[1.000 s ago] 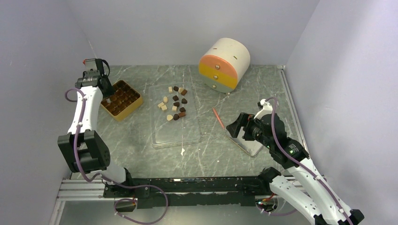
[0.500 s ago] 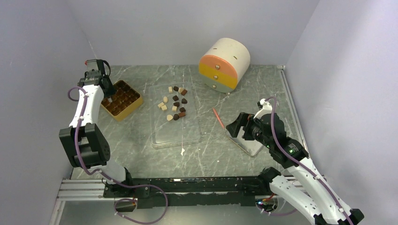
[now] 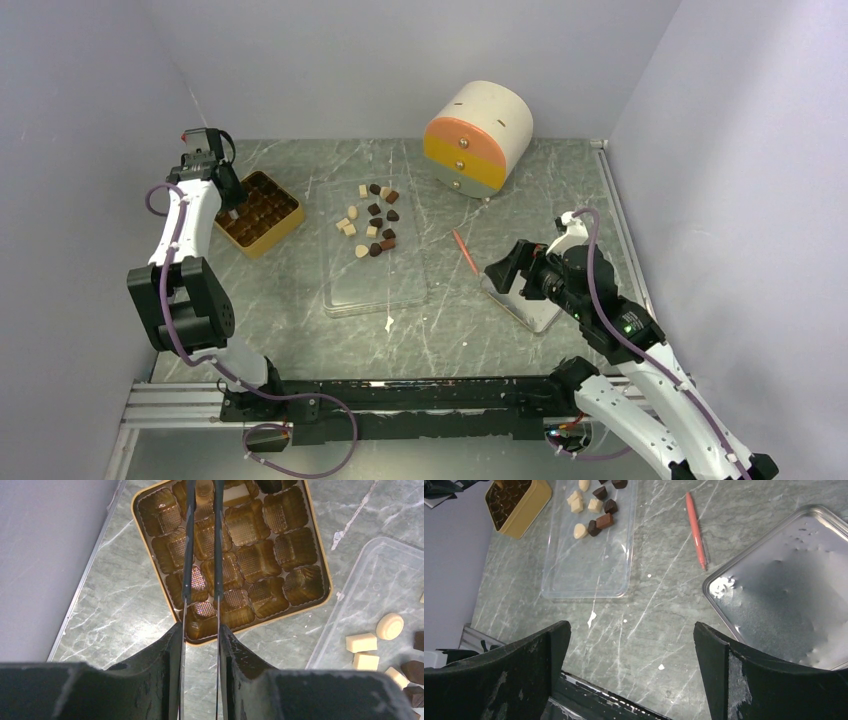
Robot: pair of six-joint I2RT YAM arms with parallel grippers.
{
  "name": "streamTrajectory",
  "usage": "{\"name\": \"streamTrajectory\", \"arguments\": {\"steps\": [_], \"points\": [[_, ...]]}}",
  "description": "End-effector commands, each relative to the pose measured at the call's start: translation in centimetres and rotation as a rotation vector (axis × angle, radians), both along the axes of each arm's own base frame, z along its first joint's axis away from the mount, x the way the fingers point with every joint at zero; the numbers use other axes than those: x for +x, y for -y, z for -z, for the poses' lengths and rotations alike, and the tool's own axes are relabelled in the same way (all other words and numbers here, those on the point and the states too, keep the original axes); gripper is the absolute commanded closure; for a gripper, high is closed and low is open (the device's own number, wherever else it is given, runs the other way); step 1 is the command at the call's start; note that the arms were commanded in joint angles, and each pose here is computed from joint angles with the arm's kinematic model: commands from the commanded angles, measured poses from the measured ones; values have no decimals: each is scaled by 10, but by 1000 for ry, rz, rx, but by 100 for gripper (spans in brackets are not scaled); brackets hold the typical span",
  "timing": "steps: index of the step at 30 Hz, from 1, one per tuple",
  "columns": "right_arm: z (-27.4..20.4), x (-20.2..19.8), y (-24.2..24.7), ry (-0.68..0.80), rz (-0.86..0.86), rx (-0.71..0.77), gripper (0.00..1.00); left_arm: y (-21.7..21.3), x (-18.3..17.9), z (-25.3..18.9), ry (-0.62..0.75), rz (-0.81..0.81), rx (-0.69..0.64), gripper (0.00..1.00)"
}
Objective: Pack the chocolate
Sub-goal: Place the fake chocolate in the packing box.
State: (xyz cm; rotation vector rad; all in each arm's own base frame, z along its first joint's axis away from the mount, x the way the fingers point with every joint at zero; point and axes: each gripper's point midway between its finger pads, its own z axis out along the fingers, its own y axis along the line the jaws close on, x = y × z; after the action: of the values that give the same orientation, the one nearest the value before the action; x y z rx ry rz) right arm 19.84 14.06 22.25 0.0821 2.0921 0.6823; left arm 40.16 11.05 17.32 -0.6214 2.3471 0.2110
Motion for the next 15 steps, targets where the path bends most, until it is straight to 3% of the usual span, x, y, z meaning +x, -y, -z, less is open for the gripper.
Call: {"name": "streamTrajectory", "arguments": {"steps": [1,15], "points": [[-21,3,3,58,14,11,1,-2,7,-20,75,-6,5,66],[-18,3,1,49,10,21,1,19,7,-42,150,91,-50,67]]}}
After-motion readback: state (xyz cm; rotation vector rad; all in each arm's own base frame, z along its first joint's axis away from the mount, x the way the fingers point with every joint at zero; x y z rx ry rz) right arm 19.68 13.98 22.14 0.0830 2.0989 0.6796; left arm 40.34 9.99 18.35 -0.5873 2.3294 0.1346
